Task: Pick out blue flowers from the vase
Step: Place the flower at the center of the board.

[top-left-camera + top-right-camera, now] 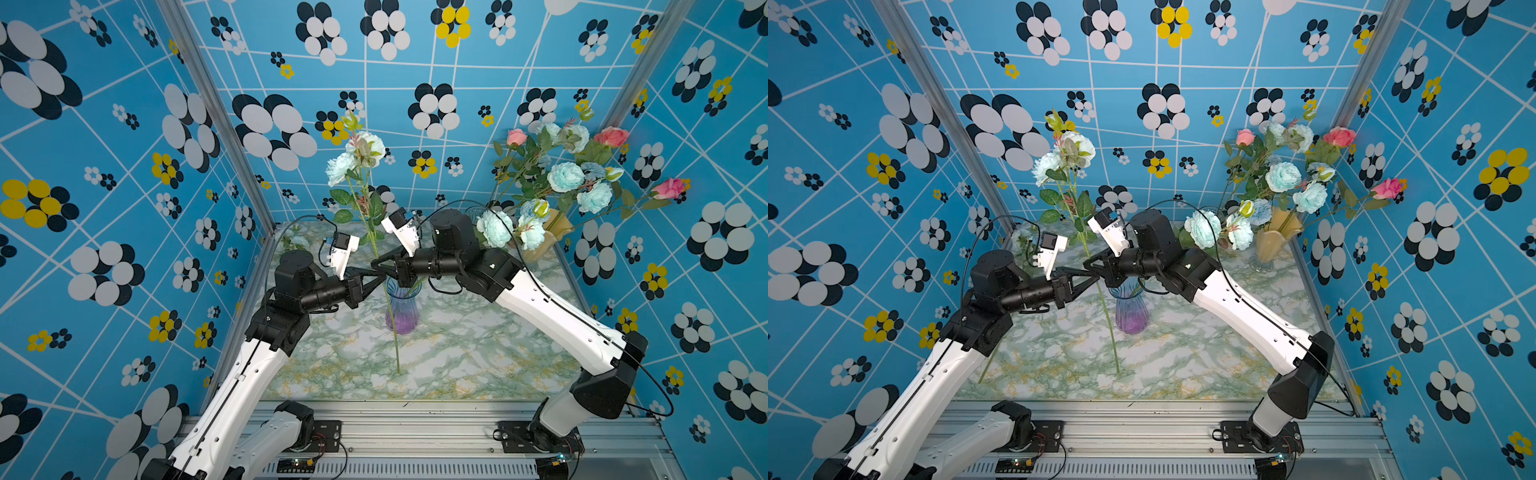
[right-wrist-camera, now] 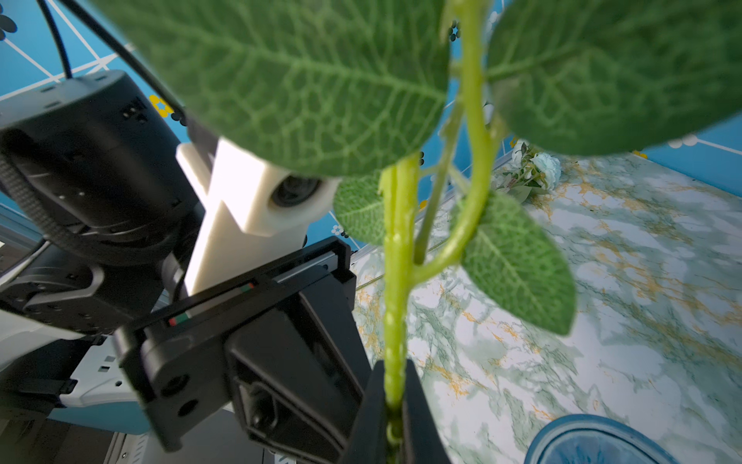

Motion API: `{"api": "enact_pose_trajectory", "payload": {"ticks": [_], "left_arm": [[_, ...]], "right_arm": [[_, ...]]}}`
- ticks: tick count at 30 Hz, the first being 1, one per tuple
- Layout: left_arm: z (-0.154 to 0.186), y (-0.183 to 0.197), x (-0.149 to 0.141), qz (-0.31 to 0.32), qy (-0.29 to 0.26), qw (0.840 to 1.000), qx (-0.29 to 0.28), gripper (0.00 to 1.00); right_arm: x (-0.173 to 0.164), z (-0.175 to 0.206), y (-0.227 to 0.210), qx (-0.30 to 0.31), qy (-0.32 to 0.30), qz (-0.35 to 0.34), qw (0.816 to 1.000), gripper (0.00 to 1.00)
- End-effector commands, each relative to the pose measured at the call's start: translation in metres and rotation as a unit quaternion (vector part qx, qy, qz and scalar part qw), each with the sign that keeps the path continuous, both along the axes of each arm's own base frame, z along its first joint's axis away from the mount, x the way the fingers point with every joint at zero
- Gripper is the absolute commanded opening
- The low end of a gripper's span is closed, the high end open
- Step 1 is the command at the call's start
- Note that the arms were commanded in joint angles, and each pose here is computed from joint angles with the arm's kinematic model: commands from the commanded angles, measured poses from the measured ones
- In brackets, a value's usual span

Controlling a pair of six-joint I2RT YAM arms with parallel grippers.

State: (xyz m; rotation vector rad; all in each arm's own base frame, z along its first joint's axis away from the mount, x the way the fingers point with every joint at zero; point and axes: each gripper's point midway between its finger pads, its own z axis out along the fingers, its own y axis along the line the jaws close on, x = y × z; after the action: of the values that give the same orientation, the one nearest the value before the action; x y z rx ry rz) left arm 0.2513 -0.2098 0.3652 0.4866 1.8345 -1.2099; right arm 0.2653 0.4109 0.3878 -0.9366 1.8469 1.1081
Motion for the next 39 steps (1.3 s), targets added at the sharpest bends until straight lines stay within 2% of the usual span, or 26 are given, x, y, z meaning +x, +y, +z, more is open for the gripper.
{"api": "enact_pose_trajectory", "payload": {"ticks": [1,3,6,11,18,24,33,36,39], "left_arm": [[0.01,0.0,0.002,0.002,-0.01,1.0,-0.007,0.01],[0.008,0.001,0.003,0.007,-0.008,1.0,0.003,0.0],[0.003,0.005,0.005,0.02,-0.004,0.999,0.027,0.0],[0.005,0.015,0.006,0.047,-0.012,0.997,0.064,0.0],[0.014,0.027,0.006,0.074,-0.02,0.991,0.112,0.0],[0.016,0.039,0.013,0.101,-0.024,0.981,0.162,0.0],[0.0,0.059,0.039,0.143,0.006,0.956,0.257,0.0],[-0.012,0.071,0.049,0.166,0.02,0.939,0.3,0.0],[-0.031,0.088,0.059,0.187,0.047,0.915,0.354,0.0]], "right_arm": [[-0.003,0.012,-0.009,0.007,-0.021,-0.003,1.0,0.0],[-0.003,0.011,-0.012,0.005,-0.023,-0.009,1.0,0.02],[-0.004,0.015,-0.019,0.01,-0.034,-0.021,0.999,0.19],[-0.015,0.02,-0.031,0.019,-0.039,-0.019,0.999,0.35],[-0.029,0.009,-0.056,0.011,-0.044,-0.036,0.998,0.52],[-0.04,-0.016,-0.084,-0.016,-0.046,-0.066,0.997,0.65],[-0.057,-0.058,-0.127,-0.046,-0.05,-0.105,0.992,0.9],[-0.06,-0.075,-0.139,-0.056,-0.044,-0.123,0.99,0.95],[-0.062,-0.093,-0.15,-0.068,-0.032,-0.141,0.987,0.99]]}}
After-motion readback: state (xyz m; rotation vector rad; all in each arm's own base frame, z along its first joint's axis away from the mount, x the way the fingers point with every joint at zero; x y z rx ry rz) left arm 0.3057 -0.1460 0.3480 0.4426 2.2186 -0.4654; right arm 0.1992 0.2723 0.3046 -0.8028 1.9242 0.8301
